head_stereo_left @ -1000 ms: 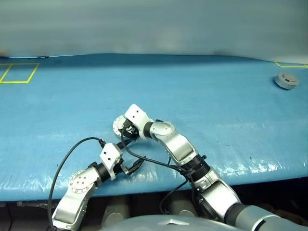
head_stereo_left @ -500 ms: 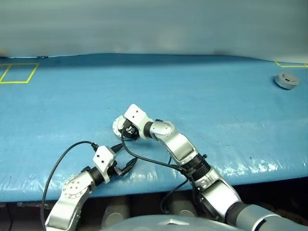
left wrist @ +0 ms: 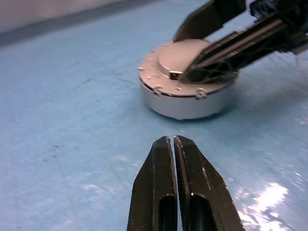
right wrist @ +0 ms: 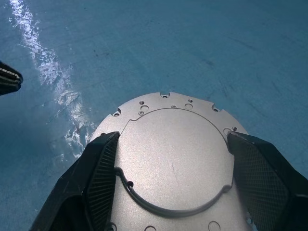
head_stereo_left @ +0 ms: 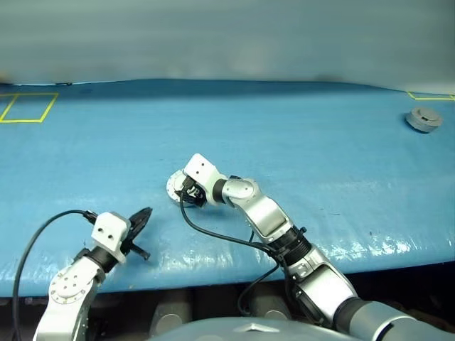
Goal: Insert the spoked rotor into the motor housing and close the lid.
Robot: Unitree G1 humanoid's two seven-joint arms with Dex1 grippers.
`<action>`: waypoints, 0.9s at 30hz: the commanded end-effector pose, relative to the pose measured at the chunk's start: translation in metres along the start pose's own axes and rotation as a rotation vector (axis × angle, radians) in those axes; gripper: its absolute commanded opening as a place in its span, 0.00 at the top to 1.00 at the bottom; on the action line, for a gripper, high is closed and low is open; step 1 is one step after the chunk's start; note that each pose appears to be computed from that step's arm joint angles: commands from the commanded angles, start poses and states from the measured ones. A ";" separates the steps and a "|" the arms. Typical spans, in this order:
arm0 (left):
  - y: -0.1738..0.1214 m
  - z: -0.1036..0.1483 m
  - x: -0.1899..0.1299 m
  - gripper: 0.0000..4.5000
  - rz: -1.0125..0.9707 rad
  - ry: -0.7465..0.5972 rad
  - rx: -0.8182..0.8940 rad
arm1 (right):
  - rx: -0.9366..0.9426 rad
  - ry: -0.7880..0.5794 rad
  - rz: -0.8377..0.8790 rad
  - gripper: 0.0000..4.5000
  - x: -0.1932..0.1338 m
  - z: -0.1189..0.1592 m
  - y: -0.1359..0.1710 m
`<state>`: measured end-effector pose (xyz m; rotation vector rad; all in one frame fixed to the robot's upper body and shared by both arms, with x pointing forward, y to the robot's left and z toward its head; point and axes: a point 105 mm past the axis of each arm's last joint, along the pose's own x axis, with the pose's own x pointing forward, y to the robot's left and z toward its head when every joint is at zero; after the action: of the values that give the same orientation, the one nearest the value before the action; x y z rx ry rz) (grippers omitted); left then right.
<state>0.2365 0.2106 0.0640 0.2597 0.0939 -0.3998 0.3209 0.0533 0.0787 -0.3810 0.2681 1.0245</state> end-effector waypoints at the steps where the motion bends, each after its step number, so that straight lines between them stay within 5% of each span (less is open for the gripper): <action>1: 0.014 0.008 0.012 0.99 0.013 -0.042 0.001 | 0.012 0.060 0.013 0.28 0.003 -0.017 0.003; 13: 0.047 -0.010 0.047 0.99 -0.006 0.057 -0.029 | 0.023 0.044 -0.013 0.28 0.001 -0.014 -0.002; 27: 0.025 -0.008 0.079 0.99 -0.231 0.077 -0.128 | 0.028 0.036 -0.024 0.28 0.001 -0.012 -0.002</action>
<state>0.3146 0.2043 0.0450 0.1165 0.2337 -0.6098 0.3229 0.0536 0.0795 -0.3699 0.2609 1.0115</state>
